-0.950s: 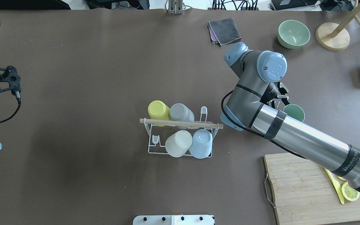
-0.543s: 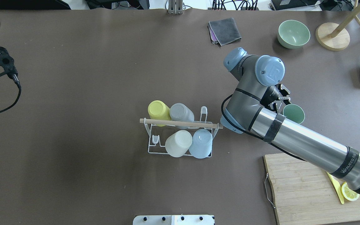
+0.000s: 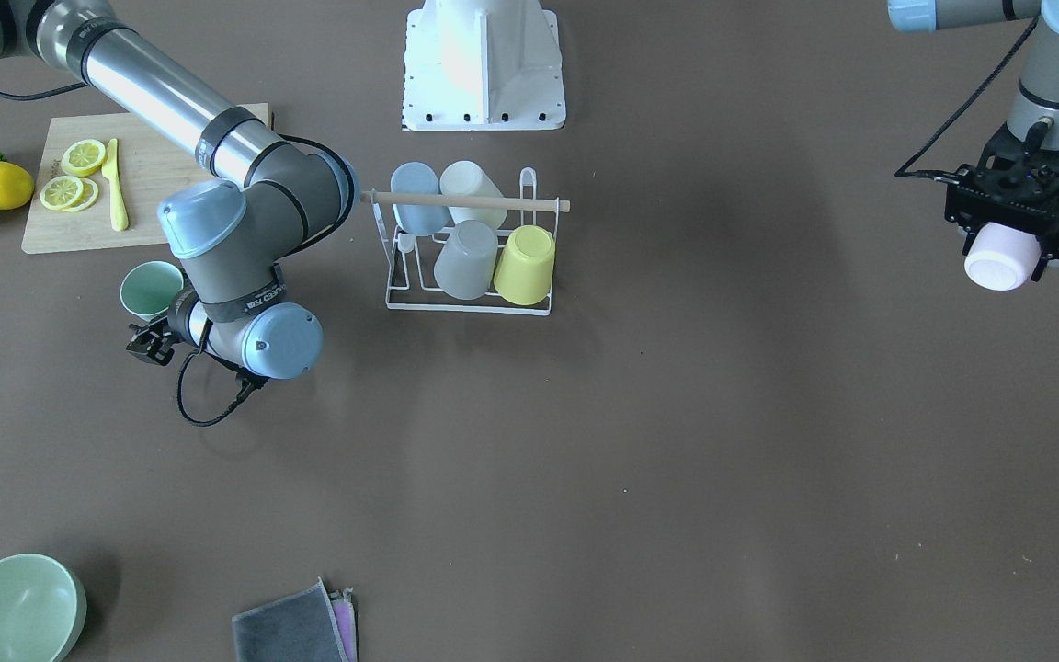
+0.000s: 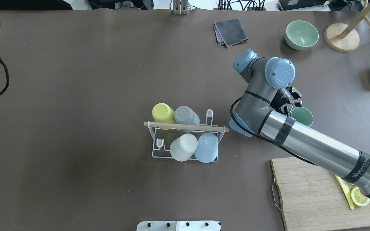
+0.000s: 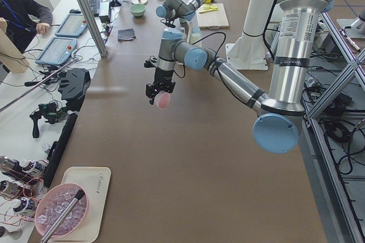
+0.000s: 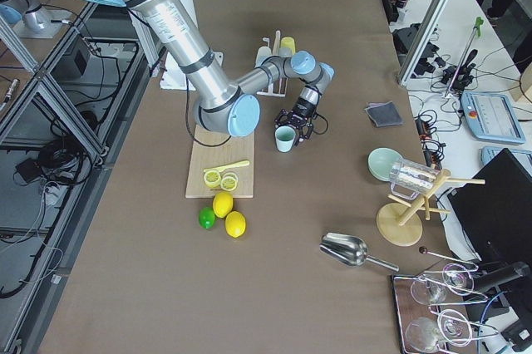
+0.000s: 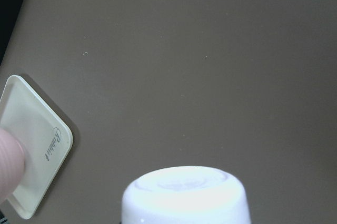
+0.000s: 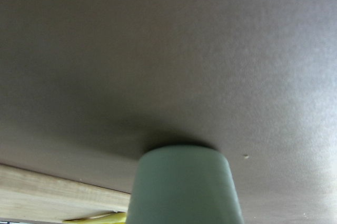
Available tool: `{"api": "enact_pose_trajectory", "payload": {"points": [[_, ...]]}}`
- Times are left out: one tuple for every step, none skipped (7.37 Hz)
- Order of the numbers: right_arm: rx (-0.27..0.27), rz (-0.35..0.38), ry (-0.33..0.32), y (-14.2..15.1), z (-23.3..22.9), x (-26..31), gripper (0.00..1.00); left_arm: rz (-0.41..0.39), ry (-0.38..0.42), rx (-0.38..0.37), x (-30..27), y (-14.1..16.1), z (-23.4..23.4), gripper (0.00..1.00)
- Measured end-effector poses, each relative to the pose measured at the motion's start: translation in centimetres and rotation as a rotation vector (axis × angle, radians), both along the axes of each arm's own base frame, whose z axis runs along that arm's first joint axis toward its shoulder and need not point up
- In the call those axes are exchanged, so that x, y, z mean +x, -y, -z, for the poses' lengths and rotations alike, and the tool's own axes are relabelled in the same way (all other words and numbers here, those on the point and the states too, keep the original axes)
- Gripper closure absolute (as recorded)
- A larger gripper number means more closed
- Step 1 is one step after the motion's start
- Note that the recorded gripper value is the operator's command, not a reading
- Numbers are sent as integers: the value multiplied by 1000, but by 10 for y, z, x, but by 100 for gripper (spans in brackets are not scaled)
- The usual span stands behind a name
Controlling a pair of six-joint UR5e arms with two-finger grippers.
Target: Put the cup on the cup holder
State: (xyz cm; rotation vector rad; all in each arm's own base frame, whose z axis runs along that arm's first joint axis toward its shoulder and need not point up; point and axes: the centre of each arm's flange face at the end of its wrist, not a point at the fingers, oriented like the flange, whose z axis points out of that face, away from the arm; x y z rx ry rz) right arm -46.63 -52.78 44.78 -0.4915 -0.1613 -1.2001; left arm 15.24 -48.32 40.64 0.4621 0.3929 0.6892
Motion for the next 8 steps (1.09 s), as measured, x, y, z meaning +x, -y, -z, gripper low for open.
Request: {"api": "enact_pose_trajectory", "payload": {"points": [[-1, -1, 1, 0, 0, 0, 8, 5, -56, 30, -2, 1, 4, 55], [-2, -1, 3, -1, 1, 0, 27, 4, -122, 73, -1, 1, 13, 55], [-2, -1, 4, -1, 1, 0, 48, 2, -197, 126, 1, 0, 23, 55], [-3, -1, 4, -1, 2, 0, 65, -6, -276, 193, 4, 0, 32, 55], [-2, -1, 4, -1, 2, 1, 69, -33, -368, 276, 8, -1, 40, 55], [-1, -3, 5, -1, 2, 3, 70, -76, -456, 362, 11, -4, 45, 55], [6, -10, 14, 0, 5, 8, 70, -119, -532, 455, 12, -10, 51, 55], [22, -23, 35, 2, 14, 18, 70, -152, -595, 554, 12, -16, 55, 55]]}}
